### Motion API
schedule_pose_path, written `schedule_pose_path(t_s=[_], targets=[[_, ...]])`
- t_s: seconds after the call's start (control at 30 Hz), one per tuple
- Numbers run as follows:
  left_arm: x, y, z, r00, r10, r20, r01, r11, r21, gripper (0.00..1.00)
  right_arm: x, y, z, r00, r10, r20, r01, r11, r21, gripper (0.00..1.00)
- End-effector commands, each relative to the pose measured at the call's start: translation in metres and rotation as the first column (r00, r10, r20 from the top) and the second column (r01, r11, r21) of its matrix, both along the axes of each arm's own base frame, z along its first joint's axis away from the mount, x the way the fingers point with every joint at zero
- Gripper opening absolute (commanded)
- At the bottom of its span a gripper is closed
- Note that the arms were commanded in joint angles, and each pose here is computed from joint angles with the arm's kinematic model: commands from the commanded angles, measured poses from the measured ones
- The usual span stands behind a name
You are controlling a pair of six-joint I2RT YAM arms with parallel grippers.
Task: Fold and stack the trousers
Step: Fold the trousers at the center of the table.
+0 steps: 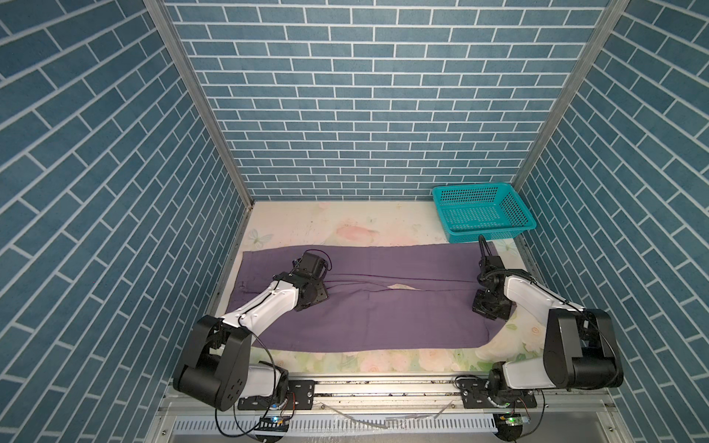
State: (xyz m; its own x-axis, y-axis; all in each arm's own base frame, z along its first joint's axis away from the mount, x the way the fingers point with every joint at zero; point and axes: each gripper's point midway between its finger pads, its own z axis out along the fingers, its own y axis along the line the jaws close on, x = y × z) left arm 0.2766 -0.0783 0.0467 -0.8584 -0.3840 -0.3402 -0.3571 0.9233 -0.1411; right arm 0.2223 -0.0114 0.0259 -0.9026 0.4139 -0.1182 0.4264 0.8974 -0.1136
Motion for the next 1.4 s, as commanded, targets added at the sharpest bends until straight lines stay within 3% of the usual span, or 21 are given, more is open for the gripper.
schedule_pose_path(t_s=[0.0, 0.27, 0.37, 0.57, 0.67, 0.8, 1.03, 1.2, 1.37], targets=[[0.001, -0.006, -0.005, 1.0, -0.028, -0.011, 0.028, 1.0, -0.01, 0.66, -0.008, -0.016, 0.018, 1.0, -0.023, -0.014, 0.022, 0.998, -0.064, 0.0], [0.0, -0.007, -0.006, 0.999, -0.036, -0.011, 0.036, 0.999, -0.018, 0.66, -0.023, -0.054, 0.047, 0.968, -0.235, 0.087, 0.236, 0.972, 0.008, 0.0], [-0.003, -0.006, -0.007, 0.999, -0.033, -0.011, 0.032, 0.999, -0.018, 0.66, -0.026, -0.07, 0.06, 0.932, -0.326, 0.16, 0.33, 0.944, 0.001, 0.0], [-0.007, -0.004, -0.003, 1.0, -0.02, 0.004, 0.02, 0.999, -0.029, 0.66, -0.034, -0.085, 0.062, 0.842, -0.486, 0.234, 0.477, 0.874, 0.097, 0.0], [-0.013, -0.001, 0.001, 1.0, -0.021, -0.001, 0.021, 1.0, -0.022, 0.7, -0.039, -0.095, 0.066, 0.778, -0.564, 0.277, 0.545, 0.825, 0.148, 0.0], [-0.015, 0.008, 0.024, 0.999, -0.015, 0.028, 0.014, 1.0, 0.016, 0.74, -0.04, -0.112, 0.086, 0.637, -0.674, 0.375, 0.625, 0.736, 0.261, 0.0], [-0.057, 0.043, 0.051, 0.99, 0.129, 0.062, -0.133, 0.989, 0.063, 0.83, -0.035, -0.112, 0.105, 0.542, -0.71, 0.45, 0.617, 0.7, 0.361, 0.0], [-0.101, 0.078, 0.066, 0.965, 0.253, 0.071, -0.26, 0.957, 0.13, 0.94, -0.032, -0.105, 0.098, 0.539, -0.707, 0.458, 0.588, 0.705, 0.396, 0.0], [-0.133, 0.097, 0.046, 0.939, 0.345, 0.008, -0.339, 0.92, 0.194, 0.99, -0.029, -0.101, 0.102, 0.52, -0.701, 0.488, 0.562, 0.711, 0.422, 0.0]])
